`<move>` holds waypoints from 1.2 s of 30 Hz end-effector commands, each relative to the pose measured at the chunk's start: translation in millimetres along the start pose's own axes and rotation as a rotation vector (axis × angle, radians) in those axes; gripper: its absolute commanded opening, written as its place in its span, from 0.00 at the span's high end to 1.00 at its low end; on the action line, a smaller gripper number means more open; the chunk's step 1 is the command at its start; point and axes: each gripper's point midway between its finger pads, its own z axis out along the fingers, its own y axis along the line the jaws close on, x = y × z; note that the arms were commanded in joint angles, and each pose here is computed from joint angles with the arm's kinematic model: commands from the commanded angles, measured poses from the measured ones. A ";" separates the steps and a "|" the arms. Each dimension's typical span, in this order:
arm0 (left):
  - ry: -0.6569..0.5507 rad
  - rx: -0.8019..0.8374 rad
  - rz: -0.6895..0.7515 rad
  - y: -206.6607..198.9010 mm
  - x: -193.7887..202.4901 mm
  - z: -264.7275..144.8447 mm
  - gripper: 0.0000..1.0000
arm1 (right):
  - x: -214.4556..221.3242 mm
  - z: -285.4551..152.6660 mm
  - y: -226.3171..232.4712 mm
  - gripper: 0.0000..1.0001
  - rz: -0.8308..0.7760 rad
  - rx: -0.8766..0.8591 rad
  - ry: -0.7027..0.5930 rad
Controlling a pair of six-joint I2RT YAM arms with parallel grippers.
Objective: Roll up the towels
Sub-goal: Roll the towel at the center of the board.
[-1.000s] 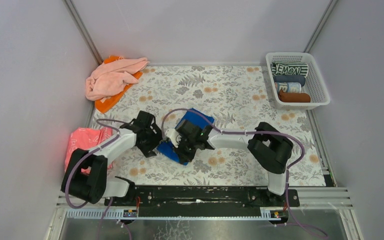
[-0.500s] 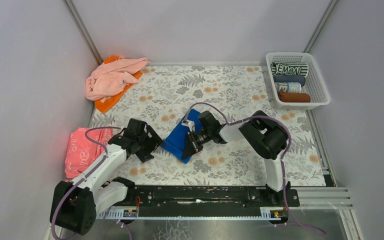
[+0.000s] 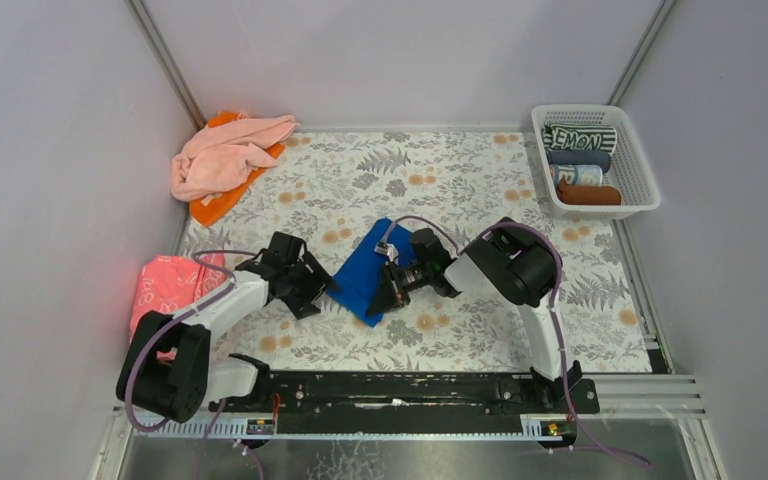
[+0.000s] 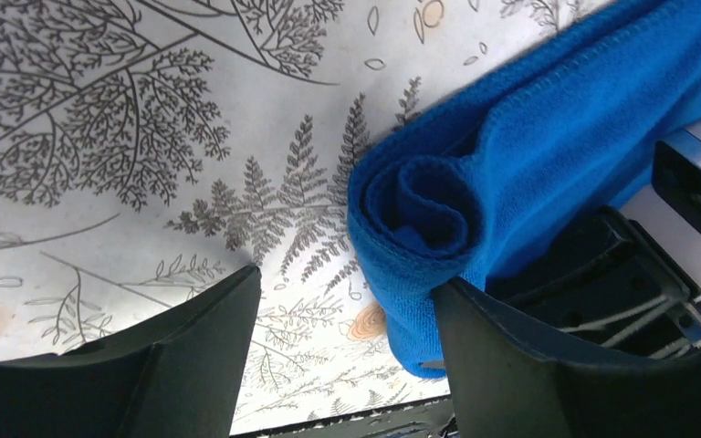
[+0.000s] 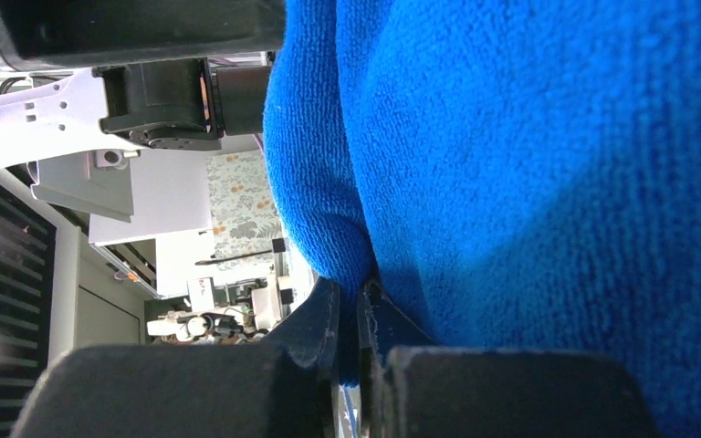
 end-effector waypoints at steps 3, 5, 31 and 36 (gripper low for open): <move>-0.020 -0.033 -0.014 2.1 -11.0 20.8 0.40 | -11.4 -6.2 6.8 0.82 -0.061 0.052 -0.022; -0.011 -0.056 -0.029 8.5 -9.1 26.2 0.42 | -12.6 -11.0 6.0 0.76 -0.086 0.123 -0.016; -0.007 -0.093 -0.029 20.9 -2.0 33.3 0.45 | -30.5 -16.3 55.7 0.38 -1.071 1.014 -0.117; -0.009 -0.098 -0.030 22.0 -2.2 34.0 0.45 | -21.8 0.8 27.4 0.38 -1.101 1.064 -0.018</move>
